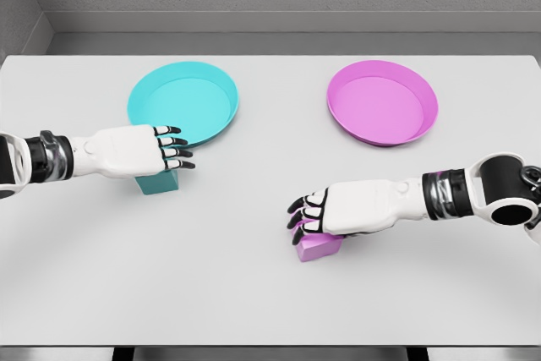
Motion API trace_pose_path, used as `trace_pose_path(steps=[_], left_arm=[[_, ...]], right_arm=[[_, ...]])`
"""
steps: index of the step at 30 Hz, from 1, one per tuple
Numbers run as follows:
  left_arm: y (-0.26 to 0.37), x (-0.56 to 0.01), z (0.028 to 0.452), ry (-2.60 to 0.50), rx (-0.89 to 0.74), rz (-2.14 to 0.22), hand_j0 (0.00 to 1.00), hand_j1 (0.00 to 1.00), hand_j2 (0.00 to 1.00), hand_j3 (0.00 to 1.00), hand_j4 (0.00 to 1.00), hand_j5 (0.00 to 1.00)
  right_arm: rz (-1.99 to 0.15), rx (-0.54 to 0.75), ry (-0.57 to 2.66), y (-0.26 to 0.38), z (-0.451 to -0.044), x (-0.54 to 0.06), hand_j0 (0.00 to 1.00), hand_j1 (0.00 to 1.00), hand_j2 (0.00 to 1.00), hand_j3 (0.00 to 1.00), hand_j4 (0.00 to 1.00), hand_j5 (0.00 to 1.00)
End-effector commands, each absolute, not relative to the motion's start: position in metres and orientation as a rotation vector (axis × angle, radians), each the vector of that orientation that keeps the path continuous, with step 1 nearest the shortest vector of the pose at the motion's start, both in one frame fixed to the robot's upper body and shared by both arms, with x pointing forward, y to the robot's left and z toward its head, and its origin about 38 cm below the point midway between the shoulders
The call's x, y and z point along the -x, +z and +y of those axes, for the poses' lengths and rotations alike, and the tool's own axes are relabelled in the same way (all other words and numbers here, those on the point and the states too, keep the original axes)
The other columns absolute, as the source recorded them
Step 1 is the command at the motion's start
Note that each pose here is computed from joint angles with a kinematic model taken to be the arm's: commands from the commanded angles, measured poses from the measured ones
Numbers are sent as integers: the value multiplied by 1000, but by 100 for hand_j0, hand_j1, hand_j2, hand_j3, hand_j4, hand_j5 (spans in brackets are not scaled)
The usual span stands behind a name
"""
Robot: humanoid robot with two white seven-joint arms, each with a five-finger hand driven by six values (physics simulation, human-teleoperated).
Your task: Place the blocks in the corresponding plates according to their colors
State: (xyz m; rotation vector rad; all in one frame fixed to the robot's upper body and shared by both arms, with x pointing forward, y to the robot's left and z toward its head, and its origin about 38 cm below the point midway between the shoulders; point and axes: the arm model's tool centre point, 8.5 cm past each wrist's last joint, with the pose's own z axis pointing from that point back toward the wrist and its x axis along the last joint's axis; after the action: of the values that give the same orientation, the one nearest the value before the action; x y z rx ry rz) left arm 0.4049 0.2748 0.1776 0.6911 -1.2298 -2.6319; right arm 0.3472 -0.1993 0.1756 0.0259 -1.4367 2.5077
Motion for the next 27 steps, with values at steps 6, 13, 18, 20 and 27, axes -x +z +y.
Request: trace_pose_path(steps=[6, 13, 18, 20, 27], left_arm=[[177, -405, 275, -2650, -708, -1212, 72, 72, 72, 72, 72, 72], [173, -402, 273, -2664, -698, -1208, 60, 60, 60, 60, 60, 60], [178, -403, 271, -2661, -703, -1223, 59, 59, 59, 59, 59, 59], [183, -403, 269, -2662, -714, -1237, 59, 59, 59, 59, 59, 59], [200, -398, 261, -2641, -698, -1325, 59, 59, 59, 59, 59, 59]], right_arm=[[-1422, 9, 2531, 179, -202, -350, 40, 40, 40, 40, 40, 40], [-1453, 69, 2519, 193, -204, -359, 39, 39, 39, 39, 39, 39], [-1484, 113, 2502, 205, -206, -364, 39, 39, 39, 39, 39, 39], [-1485, 115, 2501, 205, -206, -365, 39, 39, 39, 39, 39, 39], [-1416, 346, 2306, 225, -233, -401, 39, 39, 39, 39, 39, 39]])
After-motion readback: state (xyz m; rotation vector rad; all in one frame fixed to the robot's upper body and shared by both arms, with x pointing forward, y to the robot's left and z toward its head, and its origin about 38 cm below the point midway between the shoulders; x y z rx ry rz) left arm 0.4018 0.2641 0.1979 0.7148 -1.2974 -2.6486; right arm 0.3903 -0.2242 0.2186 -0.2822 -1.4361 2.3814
